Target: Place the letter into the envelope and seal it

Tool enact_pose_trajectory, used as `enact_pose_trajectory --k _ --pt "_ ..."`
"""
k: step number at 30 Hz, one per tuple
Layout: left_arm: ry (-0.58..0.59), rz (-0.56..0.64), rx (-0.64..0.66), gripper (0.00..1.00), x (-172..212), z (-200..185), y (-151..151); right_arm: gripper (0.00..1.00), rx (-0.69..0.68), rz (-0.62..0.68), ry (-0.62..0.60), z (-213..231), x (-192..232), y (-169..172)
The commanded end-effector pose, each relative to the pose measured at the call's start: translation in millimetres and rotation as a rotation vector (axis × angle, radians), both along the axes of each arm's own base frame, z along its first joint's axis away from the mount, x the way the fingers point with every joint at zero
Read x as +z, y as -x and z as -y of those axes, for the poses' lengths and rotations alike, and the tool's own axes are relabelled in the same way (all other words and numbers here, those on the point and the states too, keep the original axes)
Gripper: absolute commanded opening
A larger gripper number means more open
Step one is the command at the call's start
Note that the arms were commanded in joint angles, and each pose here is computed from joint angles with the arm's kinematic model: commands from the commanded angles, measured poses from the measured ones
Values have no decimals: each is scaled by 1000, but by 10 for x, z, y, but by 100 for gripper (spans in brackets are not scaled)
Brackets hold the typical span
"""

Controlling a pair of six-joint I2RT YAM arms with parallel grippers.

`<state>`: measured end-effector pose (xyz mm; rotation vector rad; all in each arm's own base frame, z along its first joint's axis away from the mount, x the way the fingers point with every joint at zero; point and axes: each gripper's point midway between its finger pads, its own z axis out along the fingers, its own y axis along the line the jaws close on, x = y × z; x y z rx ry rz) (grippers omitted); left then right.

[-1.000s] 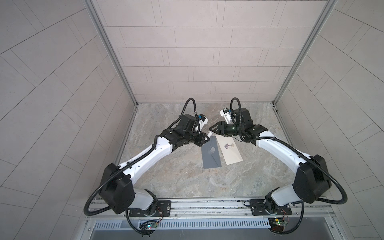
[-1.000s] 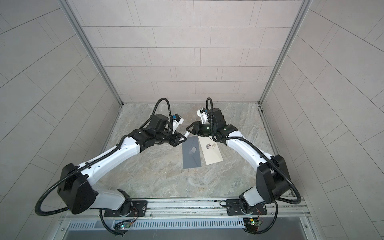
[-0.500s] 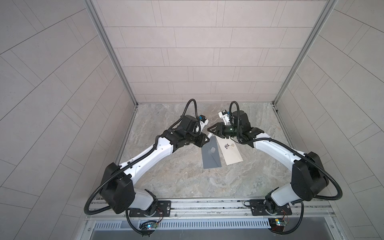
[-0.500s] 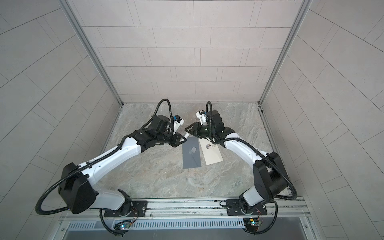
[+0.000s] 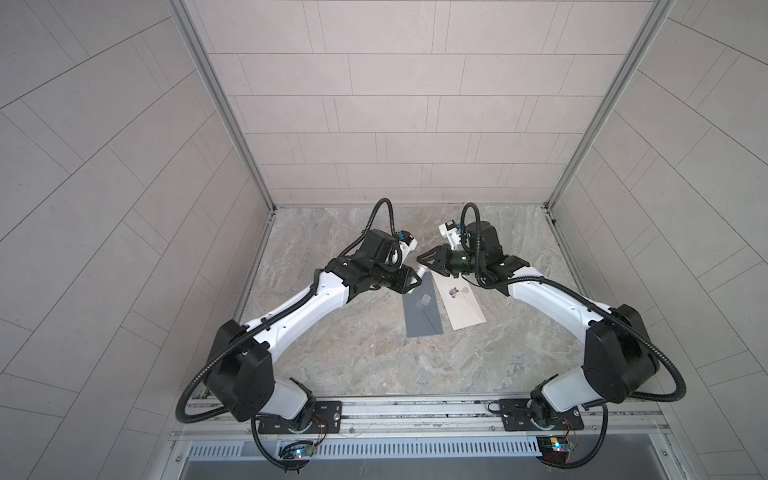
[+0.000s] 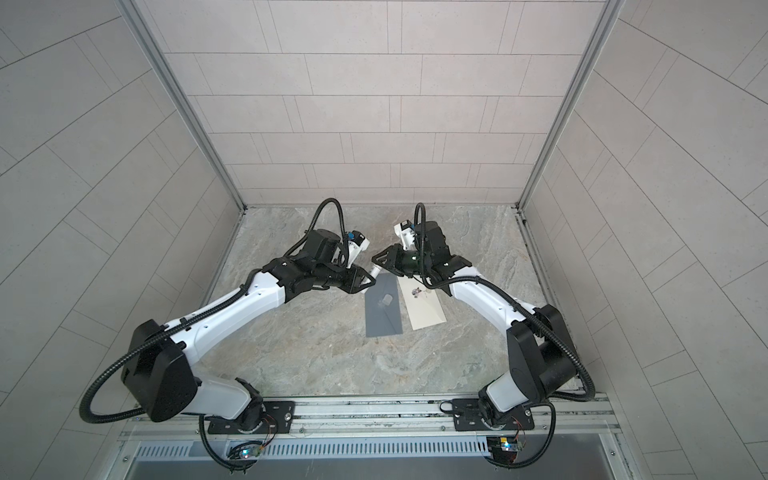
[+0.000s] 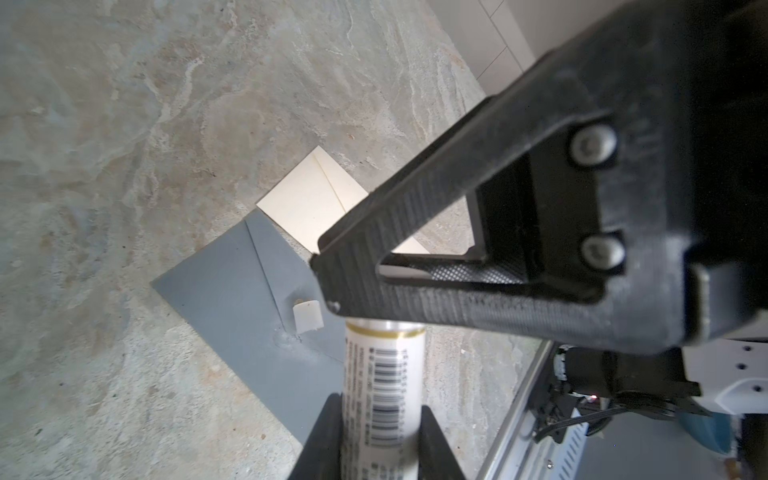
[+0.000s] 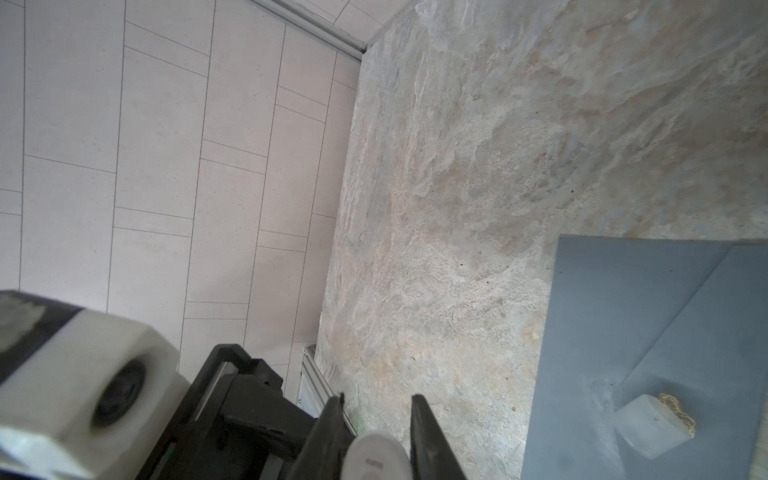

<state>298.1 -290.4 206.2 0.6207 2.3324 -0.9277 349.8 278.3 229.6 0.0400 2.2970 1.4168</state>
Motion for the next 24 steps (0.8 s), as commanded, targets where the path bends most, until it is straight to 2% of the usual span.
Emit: enact_pose_trajectory --k 1,5,11,24 --pt "199 1 -22 0 401 73 -123 0 60 55 -61 7 273 139" --pt "346 -59 -92 0 642 35 -97 0 109 108 -151 44 525 223" --pt "521 -71 -196 0 1036 -10 5 0 266 207 -175 33 758 559" --pt "562 -80 -325 0 1260 -7 244 0 537 284 -72 129 751 1123"
